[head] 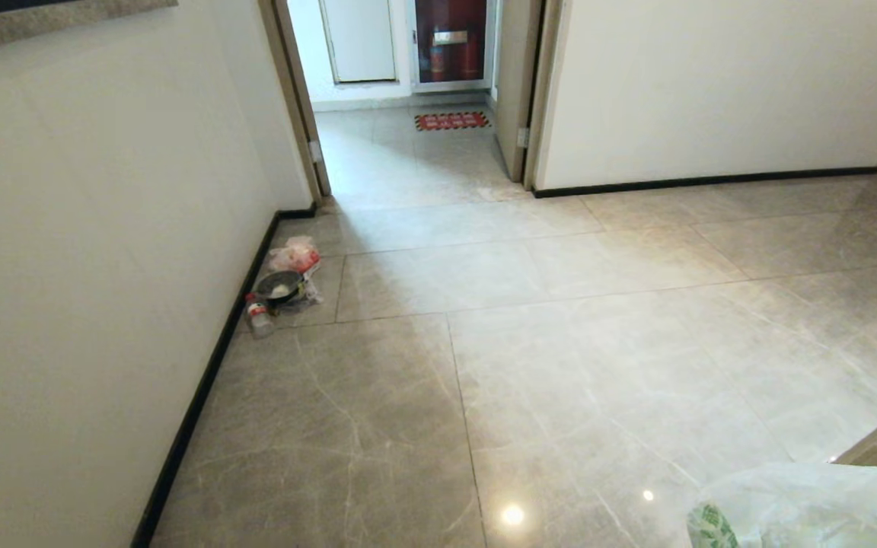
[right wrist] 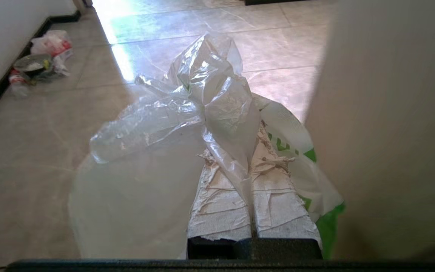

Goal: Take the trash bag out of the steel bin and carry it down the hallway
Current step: Put the trash bag at the door

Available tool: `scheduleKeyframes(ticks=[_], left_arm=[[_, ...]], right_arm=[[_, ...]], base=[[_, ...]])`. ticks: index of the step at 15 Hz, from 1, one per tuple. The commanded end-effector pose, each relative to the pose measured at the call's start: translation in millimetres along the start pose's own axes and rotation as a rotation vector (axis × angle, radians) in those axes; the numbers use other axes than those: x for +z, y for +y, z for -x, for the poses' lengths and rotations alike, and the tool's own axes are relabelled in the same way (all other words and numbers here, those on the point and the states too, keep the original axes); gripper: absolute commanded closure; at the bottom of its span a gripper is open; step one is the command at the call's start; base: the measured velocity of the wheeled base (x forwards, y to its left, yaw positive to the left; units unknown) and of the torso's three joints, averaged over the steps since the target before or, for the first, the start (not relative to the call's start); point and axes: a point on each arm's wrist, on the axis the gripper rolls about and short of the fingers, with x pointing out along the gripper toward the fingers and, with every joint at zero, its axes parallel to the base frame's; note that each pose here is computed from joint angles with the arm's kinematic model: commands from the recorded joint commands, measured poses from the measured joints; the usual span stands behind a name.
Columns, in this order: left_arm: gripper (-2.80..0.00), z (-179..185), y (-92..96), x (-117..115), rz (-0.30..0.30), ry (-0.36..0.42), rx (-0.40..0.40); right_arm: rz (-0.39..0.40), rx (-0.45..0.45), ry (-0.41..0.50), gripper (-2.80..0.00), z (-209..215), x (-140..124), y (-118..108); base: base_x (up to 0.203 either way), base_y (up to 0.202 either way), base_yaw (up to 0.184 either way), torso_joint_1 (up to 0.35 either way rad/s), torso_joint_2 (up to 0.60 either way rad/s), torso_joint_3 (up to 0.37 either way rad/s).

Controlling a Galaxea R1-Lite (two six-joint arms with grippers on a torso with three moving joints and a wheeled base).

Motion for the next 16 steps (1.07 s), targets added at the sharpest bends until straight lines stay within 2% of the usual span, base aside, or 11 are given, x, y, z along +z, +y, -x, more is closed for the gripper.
scheduleKeyframes(ticks=[1, 8, 16], left_arm=[[0.00, 0.0, 0.0, 0.0, 0.000, -0.001, 0.002], [0.00, 0.0, 0.0, 0.0, -0.004, -0.001, 0.000], [0.00, 0.0, 0.0, 0.0, -0.003, -0.001, 0.000]], right_arm=[[-0.001, 0.001, 0.002, 0.00, -0.1, -0.1, 0.0], [0.001, 0.003, 0.001, 0.00, -0.1, 0.0, 0.0], [0.001, 0.001, 0.001, 0.00, -0.1, 0.0, 0.0]], base=[[0.000, 0.121, 0.012, 0.002, 0.00, -0.001], [0.008, 0.000, 0.001, 0.000, 0.00, 0.000], [0.182, 0.000, -0.003, 0.004, 0.00, 0.001]])
